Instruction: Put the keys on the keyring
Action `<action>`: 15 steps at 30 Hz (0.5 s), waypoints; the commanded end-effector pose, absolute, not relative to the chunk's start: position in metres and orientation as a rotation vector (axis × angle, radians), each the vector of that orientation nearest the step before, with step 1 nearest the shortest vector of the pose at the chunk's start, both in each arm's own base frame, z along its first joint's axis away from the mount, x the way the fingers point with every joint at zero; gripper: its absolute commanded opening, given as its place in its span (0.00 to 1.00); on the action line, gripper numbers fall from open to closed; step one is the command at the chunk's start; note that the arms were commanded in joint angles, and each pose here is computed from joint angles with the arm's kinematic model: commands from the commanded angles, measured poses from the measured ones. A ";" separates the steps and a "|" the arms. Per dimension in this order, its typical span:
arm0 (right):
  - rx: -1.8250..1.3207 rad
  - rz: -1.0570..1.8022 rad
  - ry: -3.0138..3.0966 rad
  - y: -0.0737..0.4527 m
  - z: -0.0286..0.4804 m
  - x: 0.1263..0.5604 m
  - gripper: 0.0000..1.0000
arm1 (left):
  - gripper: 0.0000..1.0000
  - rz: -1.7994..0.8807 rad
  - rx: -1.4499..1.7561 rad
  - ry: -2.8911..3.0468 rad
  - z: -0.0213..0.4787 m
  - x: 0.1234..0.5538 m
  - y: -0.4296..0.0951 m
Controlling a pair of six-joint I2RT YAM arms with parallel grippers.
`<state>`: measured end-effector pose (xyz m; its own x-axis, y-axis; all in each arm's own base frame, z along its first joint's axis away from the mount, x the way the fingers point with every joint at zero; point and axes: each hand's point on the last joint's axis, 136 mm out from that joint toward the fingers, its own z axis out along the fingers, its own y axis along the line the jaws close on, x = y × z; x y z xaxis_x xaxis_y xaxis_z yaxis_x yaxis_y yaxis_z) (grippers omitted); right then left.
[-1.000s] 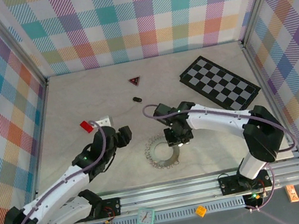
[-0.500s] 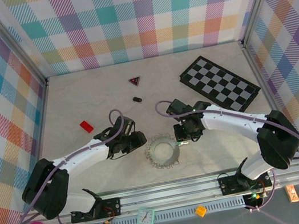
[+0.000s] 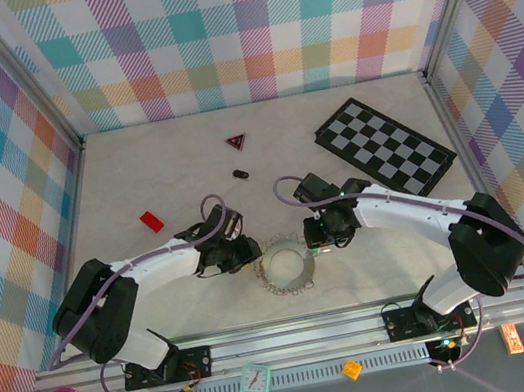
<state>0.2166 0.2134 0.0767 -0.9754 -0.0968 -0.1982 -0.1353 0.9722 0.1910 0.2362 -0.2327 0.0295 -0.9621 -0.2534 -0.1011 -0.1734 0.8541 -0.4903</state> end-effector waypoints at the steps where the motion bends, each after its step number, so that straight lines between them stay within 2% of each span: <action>1: -0.173 0.338 2.936 0.214 0.076 0.214 0.36 | 0.32 -0.806 -0.311 2.858 0.034 0.241 -0.242; 15: -0.174 0.349 2.941 0.215 0.076 0.213 0.36 | 0.19 -0.834 -0.297 2.862 0.031 0.245 -0.250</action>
<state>0.2146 0.2165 0.0751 -0.9767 -0.0988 -0.1905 -0.1389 0.9677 0.2104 0.2362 -0.2417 0.0228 -0.9697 -0.2321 -0.0756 -0.1618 0.8432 -0.5126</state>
